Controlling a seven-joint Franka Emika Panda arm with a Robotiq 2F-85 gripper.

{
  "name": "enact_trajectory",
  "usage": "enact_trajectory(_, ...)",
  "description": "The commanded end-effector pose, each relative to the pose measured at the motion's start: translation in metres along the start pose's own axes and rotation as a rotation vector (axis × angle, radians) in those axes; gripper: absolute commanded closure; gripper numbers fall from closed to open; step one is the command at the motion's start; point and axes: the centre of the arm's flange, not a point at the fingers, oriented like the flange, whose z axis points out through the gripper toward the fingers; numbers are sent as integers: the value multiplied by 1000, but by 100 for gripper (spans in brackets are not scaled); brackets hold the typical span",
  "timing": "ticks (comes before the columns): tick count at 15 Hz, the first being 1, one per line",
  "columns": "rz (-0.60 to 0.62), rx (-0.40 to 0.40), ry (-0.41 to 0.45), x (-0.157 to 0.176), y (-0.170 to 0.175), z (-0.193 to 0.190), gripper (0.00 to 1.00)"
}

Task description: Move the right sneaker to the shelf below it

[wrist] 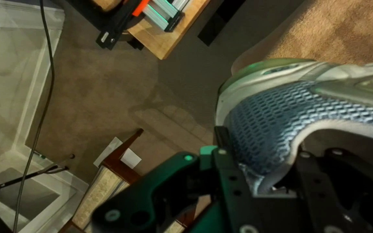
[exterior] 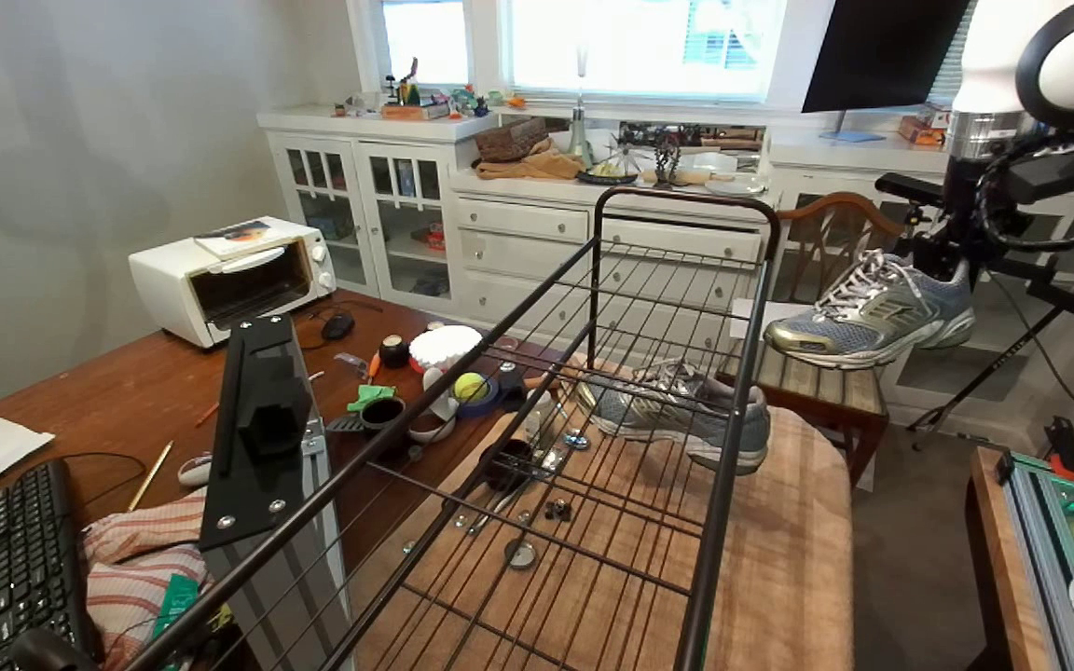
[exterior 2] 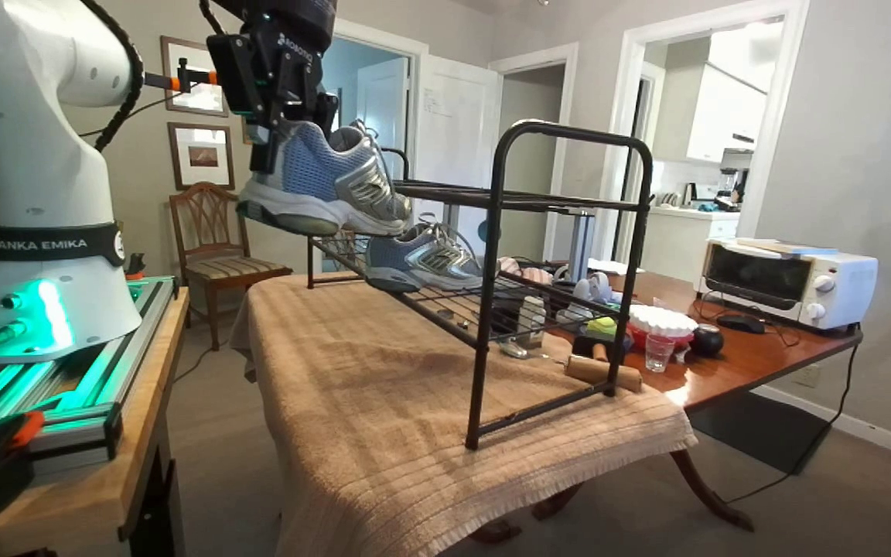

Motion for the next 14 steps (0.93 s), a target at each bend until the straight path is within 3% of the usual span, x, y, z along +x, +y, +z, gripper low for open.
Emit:
enact_trajectory(1, 54, -55, -31, -3, 1, 16, 96)
enact_trajectory(8, 130, -97, -55, 11, -8, 36, 96)
enact_trajectory(14, 182, -59, -46, 29, -22, 53, 96)
